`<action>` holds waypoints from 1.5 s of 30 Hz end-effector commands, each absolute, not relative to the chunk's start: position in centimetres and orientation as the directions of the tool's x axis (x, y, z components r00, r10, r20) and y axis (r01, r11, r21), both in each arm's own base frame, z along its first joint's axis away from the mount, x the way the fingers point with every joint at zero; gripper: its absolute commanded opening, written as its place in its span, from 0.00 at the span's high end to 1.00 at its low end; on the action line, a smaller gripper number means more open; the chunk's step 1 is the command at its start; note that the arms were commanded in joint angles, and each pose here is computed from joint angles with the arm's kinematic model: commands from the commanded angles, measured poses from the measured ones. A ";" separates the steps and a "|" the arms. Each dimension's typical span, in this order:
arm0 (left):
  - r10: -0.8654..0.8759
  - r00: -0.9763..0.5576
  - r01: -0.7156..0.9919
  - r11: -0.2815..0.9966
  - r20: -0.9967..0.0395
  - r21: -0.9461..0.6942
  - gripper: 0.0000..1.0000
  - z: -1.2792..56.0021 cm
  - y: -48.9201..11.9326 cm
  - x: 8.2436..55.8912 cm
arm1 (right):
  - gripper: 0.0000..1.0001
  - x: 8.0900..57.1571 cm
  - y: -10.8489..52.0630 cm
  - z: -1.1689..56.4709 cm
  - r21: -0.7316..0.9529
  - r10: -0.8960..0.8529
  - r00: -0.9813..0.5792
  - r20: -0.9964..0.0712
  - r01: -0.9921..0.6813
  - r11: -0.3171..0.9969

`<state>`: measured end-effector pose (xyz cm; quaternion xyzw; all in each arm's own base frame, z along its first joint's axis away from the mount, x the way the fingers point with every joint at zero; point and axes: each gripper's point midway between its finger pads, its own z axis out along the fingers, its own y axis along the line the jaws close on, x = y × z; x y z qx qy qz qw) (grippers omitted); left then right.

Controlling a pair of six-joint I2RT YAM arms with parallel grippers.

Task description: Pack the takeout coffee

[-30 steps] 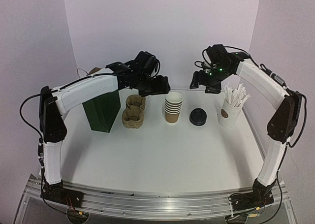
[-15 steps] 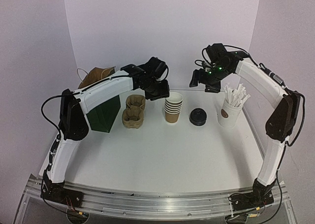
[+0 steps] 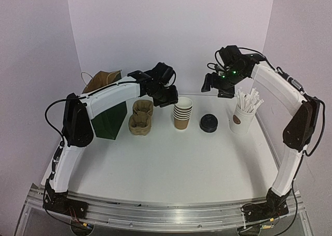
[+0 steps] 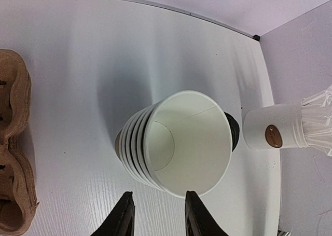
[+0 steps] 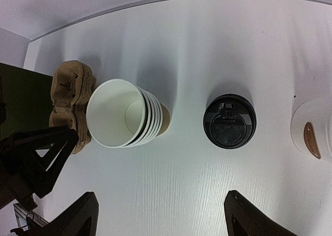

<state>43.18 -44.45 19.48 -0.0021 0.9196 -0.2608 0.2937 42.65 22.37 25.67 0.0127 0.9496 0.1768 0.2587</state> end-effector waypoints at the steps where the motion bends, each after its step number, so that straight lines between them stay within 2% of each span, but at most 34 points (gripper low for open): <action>1: -0.182 -0.827 0.153 0.838 -0.532 -0.524 0.69 19.4 -45.4 43.8 | 0.16 41.7 21.4 27.9 0.347 0.144 -0.839 -0.524 -0.056 0.936; 8: -0.172 -0.828 0.157 0.842 -0.534 -0.515 0.79 18.1 -45.9 44.3 | 0.16 41.4 21.4 27.7 0.354 0.146 -0.845 -0.515 -0.054 0.934; 19: -0.180 -0.823 0.150 0.846 -0.539 -0.511 0.81 17.9 -45.6 44.8 | 0.16 41.4 21.6 27.1 0.355 0.144 -0.853 -0.501 -0.051 0.933; 26: -0.190 -0.814 0.155 0.840 -0.549 -0.520 0.92 18.5 -45.5 45.3 | 0.17 41.7 21.7 26.6 0.350 0.139 -0.858 -0.494 -0.050 0.935; 35: -0.200 -0.803 0.162 0.833 -0.561 -0.529 0.99 19.7 -45.3 45.6 | 0.16 41.9 22.0 26.2 0.352 0.131 -0.865 -0.484 -0.056 0.934; 37: -0.197 -0.801 0.168 0.832 -0.565 -0.528 0.96 20.0 -45.3 45.6 | 0.16 41.9 22.2 26.2 0.361 0.129 -0.869 -0.478 -0.061 0.931; 41: -0.180 -0.804 0.184 0.831 -0.566 -0.525 0.76 20.1 -45.4 45.5 | 0.17 41.8 22.3 25.9 0.360 0.125 -0.872 -0.473 -0.062 0.931; 45: -0.164 -0.811 0.196 0.828 -0.561 -0.525 0.71 19.8 -45.6 45.3 | 0.17 41.9 22.5 25.7 0.365 0.124 -0.876 -0.466 -0.063 0.929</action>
